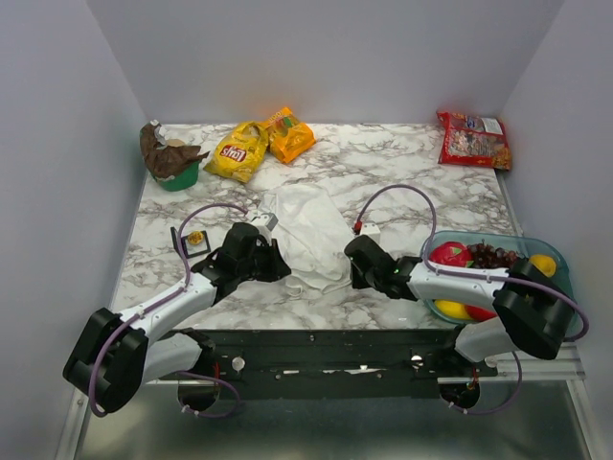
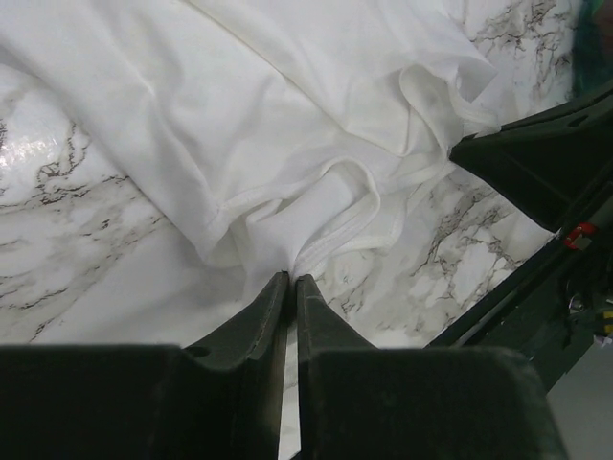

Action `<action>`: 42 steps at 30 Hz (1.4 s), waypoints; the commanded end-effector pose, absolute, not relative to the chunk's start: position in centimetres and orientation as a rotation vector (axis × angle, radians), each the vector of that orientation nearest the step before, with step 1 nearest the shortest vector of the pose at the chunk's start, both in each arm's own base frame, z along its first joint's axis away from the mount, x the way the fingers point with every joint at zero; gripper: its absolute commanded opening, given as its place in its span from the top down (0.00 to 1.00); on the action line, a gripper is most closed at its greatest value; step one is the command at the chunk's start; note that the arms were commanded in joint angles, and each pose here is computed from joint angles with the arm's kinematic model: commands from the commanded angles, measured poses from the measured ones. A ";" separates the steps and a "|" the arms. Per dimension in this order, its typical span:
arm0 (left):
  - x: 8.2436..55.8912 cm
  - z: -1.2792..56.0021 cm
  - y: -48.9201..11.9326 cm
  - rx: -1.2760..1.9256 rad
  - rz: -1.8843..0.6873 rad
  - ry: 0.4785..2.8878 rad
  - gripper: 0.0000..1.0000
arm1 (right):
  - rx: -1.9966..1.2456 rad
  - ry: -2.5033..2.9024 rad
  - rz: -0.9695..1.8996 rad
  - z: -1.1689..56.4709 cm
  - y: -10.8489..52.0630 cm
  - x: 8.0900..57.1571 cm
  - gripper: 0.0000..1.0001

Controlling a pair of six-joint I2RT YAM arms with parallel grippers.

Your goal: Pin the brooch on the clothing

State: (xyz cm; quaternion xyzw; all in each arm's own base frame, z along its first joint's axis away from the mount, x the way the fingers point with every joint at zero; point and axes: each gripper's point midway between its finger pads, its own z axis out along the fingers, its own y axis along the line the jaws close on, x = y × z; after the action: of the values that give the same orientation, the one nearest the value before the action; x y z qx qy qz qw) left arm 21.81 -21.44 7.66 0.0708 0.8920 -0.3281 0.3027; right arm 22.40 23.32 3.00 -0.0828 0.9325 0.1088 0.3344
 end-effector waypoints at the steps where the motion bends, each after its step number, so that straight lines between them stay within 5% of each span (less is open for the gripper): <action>1: 21.6 8.1 -21.3 0.210 -0.887 2.339 0.80 | -0.178 2.362 0.277 5.1 22.7 23.3 0.93; 11: 20.9 7.5 -21.5 0.251 -0.908 2.355 0.71 | -0.186 2.398 0.280 4.2 22.3 22.4 0.98; 22: 20.8 9.9 -23.5 0.507 -0.705 2.234 0.33 | -0.196 2.393 0.323 4.7 22.7 22.2 0.98; 28: 20.3 7.2 -24.2 0.692 -0.479 2.306 0.32 | -0.192 2.383 0.339 5.1 22.8 22.2 0.98; 42: 20.0 5.5 -26.8 0.847 -0.487 2.337 0.45 | -0.187 2.371 0.352 5.3 22.4 21.8 0.98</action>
State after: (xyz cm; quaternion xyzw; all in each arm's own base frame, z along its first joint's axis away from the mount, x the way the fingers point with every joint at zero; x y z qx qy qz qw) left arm 20.21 -26.25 5.72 0.3025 0.8839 -0.1828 0.3062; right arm 21.85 22.68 5.29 -0.0786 0.9198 0.1363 0.3594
